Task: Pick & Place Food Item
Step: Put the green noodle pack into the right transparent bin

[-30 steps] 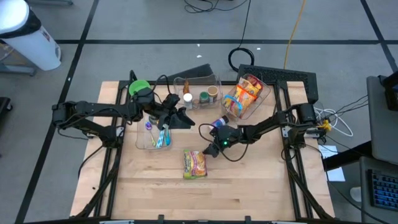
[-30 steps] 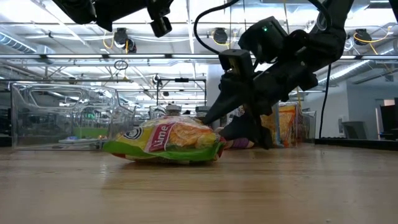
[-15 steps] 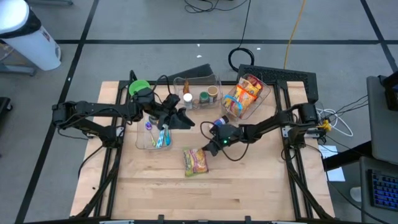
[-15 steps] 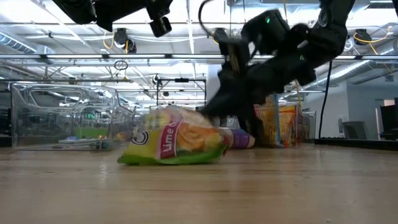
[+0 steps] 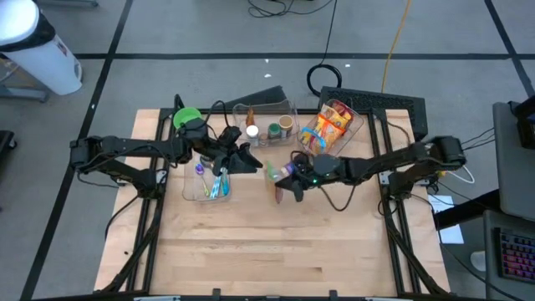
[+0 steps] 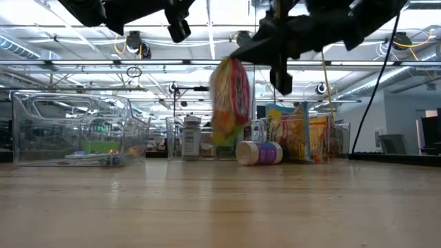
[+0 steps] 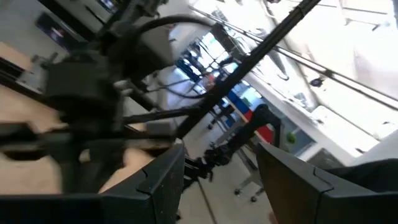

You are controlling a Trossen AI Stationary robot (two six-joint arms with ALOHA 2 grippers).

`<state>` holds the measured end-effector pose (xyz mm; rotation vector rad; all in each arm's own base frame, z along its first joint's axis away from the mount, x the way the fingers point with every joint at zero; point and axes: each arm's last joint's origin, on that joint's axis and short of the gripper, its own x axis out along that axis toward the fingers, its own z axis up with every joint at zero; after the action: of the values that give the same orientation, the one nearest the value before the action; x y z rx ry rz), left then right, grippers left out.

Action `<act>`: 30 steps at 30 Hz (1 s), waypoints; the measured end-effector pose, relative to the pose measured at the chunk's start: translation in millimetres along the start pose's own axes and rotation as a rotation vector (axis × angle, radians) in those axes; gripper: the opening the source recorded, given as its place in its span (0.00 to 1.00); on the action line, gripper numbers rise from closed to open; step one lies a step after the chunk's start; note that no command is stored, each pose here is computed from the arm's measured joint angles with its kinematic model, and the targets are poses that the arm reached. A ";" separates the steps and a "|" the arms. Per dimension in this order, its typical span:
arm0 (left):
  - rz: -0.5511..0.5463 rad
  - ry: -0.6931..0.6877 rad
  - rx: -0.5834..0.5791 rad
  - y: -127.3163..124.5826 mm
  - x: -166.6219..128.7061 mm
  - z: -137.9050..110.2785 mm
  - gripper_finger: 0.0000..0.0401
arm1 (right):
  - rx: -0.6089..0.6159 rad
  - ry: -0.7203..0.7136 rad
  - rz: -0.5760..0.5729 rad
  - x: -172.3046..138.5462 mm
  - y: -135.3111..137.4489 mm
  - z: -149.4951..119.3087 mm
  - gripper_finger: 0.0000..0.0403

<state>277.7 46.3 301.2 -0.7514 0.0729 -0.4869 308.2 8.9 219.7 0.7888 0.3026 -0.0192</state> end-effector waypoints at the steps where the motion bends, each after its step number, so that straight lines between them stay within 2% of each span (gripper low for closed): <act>1: 0.012 -0.008 0.011 0.8 -0.3 0.3 0.52 | -0.012 -0.007 0.002 -3.8 3.0 2.0 0.00; 5: 0.052 -0.040 0.064 4.1 -2.8 3.1 0.52 | -0.045 -0.028 -0.018 -15.0 11.7 4.9 0.00; 10: 0.094 -0.053 0.106 5.7 -6.3 16.2 0.52 | -0.052 -0.050 0.015 -23.0 20.2 8.9 0.00; 15: 0.189 0.030 0.201 -1.3 -4.2 38.8 0.52 | -0.069 -0.050 0.016 -23.8 26.7 15.3 0.00; 20: 0.310 0.115 0.268 -3.9 -10.6 53.8 0.52 | -0.172 -0.028 -0.004 -23.9 46.9 35.0 0.00; 26: 0.304 0.127 0.253 -0.7 -20.2 62.6 0.52 | -0.276 -0.058 0.019 -27.8 71.3 59.1 0.00; 30: 0.307 0.136 0.288 1.5 -20.8 62.7 0.52 | -0.309 -0.076 0.056 -30.1 80.5 67.7 0.00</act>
<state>274.5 96.5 343.9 -0.4142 0.2363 -0.2472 307.4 15.5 328.9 0.4887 0.2050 0.0491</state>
